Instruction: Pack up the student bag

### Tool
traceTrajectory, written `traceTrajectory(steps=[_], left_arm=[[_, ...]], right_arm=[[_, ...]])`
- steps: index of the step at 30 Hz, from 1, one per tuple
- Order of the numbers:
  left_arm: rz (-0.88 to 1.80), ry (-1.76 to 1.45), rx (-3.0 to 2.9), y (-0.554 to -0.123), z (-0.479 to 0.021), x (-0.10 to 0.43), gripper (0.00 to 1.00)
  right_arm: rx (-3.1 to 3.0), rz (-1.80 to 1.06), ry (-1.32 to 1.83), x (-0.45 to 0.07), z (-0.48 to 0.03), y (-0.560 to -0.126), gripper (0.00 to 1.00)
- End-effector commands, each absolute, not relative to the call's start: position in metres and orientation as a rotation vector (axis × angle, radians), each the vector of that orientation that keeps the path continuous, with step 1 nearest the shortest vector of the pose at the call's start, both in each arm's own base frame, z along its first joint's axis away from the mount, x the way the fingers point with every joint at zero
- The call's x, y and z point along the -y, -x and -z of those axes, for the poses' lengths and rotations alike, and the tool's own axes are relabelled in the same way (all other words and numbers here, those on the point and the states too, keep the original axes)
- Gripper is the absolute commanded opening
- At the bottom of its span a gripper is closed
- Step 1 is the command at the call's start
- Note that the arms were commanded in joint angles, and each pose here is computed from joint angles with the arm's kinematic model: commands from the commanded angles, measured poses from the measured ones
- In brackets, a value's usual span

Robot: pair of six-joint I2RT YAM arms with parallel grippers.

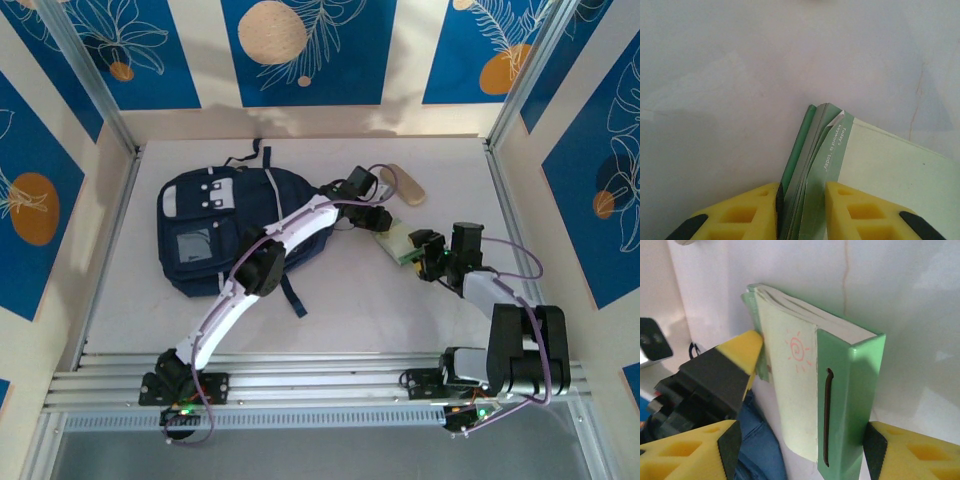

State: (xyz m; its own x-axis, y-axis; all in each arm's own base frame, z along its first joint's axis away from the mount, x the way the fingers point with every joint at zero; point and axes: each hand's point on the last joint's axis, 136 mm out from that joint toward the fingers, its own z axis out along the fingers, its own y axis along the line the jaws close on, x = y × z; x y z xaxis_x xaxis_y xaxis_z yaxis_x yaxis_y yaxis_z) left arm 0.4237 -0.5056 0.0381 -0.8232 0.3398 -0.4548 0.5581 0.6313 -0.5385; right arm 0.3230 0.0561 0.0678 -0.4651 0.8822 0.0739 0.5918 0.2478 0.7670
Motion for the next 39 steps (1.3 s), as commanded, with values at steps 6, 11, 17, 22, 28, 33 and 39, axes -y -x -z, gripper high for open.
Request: traceTrajectory(steps=[6,11,17,22,28,33,39], left_arm=[[1.166,-0.81,-2.756,-0.353,-0.013,0.514,0.25],[1.243,-0.783,-2.759,-0.352,-0.02,0.515,0.25],[1.31,-0.766,-2.742,-0.353,-0.035,0.518,0.24],[1.341,-0.762,-2.739,-0.352,-0.04,0.517,0.23],[1.378,-0.736,-2.745,-0.351,-0.039,0.516,0.23],[1.353,-0.73,-2.749,-0.355,-0.04,0.511,0.23],[1.281,-0.663,-2.746,-0.37,-0.047,0.496,0.4]], right_arm=[[-1.993,-1.252,-1.13,-0.072,-0.131,-0.359,0.66],[-1.952,-1.256,-1.07,-0.073,-0.157,-0.353,0.66],[-1.962,-1.222,-1.06,-0.071,-0.16,-0.35,0.67],[-1.999,-1.23,-1.101,-0.074,-0.135,-0.354,0.66],[-2.043,-1.243,-1.131,-0.079,-0.113,-0.359,0.67],[-2.054,-1.235,-1.125,-0.08,-0.112,-0.359,0.65],[-2.094,-1.143,-1.104,-0.074,-0.122,-0.345,0.62]])
